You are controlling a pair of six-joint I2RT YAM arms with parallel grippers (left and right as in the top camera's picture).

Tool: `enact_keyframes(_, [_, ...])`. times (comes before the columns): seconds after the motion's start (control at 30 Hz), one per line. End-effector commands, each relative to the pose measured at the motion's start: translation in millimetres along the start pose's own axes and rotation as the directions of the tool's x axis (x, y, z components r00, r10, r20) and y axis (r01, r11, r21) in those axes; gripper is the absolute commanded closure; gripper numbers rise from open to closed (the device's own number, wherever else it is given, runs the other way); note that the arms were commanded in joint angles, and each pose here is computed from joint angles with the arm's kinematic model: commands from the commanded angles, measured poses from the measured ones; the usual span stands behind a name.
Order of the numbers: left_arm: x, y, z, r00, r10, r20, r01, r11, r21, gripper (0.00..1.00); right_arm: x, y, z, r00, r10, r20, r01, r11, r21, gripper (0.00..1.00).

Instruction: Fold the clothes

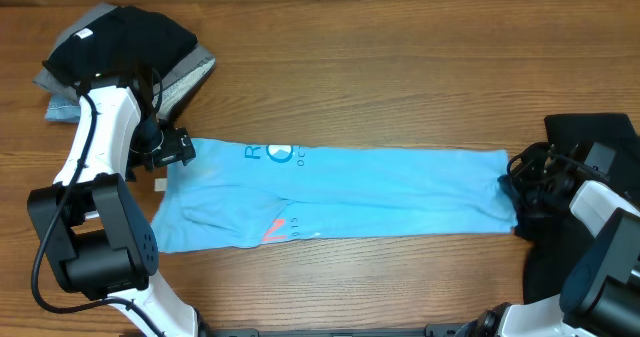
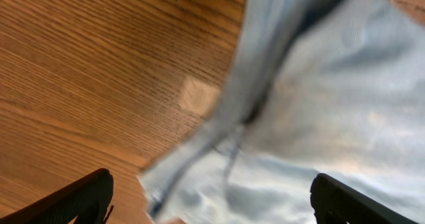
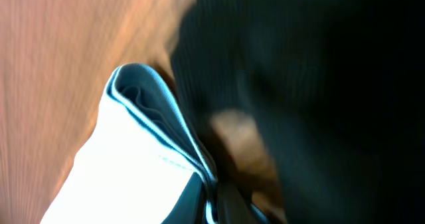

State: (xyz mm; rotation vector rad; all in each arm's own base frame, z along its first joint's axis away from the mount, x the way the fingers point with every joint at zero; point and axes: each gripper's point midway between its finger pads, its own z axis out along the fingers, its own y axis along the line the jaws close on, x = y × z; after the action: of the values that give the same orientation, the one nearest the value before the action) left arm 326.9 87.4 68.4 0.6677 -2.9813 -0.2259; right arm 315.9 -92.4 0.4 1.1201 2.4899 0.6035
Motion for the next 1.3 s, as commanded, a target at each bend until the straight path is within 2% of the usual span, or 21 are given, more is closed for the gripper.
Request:
enact_keyframes(0.0, [-5, -2, -4, 1.0, 0.007, 0.013, -0.007, 1.0, 0.016, 0.03, -3, -4, 7, 1.0, 0.02, 0.018, -0.02, 1.0, 0.001, 0.83])
enact_keyframes(0.07, [-5, -2, -4, 1.0, 0.007, 0.013, -0.007, 1.0, 0.016, 0.02, -3, -1, 5, 1.0, -0.002, 0.008, 0.003, 1.0, -0.012, 0.61])
enact_keyframes(0.13, [-5, -2, -4, 1.0, 0.007, 0.012, -0.007, 1.0, 0.016, 0.0, 0, -1, 1, 0.998, -0.06, -0.026, 0.059, 0.998, -0.01, 0.53])
enact_keyframes(0.2, [-5, -2, -4, 1.0, 0.008, 0.01, -0.008, 1.0, 0.018, 0.0, 1, -2, -4, 0.997, -0.058, -0.05, 0.058, 0.998, 0.0, 0.49])
enact_keyframes(0.4, [0, -4, -2, 1.0, 0.018, -0.008, -0.018, 1.0, 0.026, 0.03, 8, -1, -8, 0.995, -0.031, -0.097, 0.031, 0.999, 0.006, 0.49])
enact_keyframes(0.57, [3, -28, 14, 0.998, 0.07, -0.006, -0.068, 0.986, 0.154, 0.43, -2, 0, -21, 0.995, 0.004, -0.098, -0.004, 1.0, 0.002, 0.5])
enact_keyframes(0.6, [4, -31, 20, 0.997, 0.074, -0.005, -0.072, 0.983, 0.168, 0.57, -6, 2, -26, 0.995, 0.016, -0.098, -0.016, 1.0, -0.003, 0.5])
enact_keyframes(0.63, [7, -34, 30, 0.997, 0.074, -0.008, -0.071, 0.982, 0.177, 0.81, -10, 5, -34, 0.994, 0.033, -0.101, -0.035, 0.999, -0.017, 0.5])
enact_keyframes(0.67, [10, -35, 34, 0.997, 0.075, -0.014, -0.071, 0.98, 0.185, 0.94, -13, 8, -39, 0.994, 0.039, -0.102, -0.042, 0.999, -0.029, 0.5])
enact_keyframes(0.83, [36, -54, 59, 0.988, 0.143, -0.056, -0.12, 0.946, 0.301, 0.96, -20, 19, -52, 0.994, 0.045, -0.101, -0.052, 0.997, -0.064, 0.5])
enact_keyframes(0.93, [41, -55, 76, 0.989, 0.144, -0.043, -0.124, 0.946, 0.3, 0.96, -19, 19, -52, 0.993, 0.048, -0.107, -0.055, 0.997, -0.062, 0.49])
enact_keyframes(1.0, [44, -43, 89, 0.993, 0.112, -0.046, -0.098, 0.966, 0.241, 0.96, -17, 19, -52, 0.992, 0.051, -0.113, -0.058, 0.997, -0.059, 0.49])
enact_keyframes(1.13, [44, 12, 99, 0.995, -0.08, -0.058, 0.079, 0.997, -0.012, 0.96, -13, 18, -53, 0.99, 0.06, -0.129, -0.067, 0.996, -0.052, 0.46])
enact_keyframes(1.27, [38, 31, 98, 0.985, -0.165, -0.058, 0.164, 0.986, -0.013, 0.96, -6, 17, -51, 0.988, 0.027, -0.154, -0.034, 0.998, -0.046, 0.35])
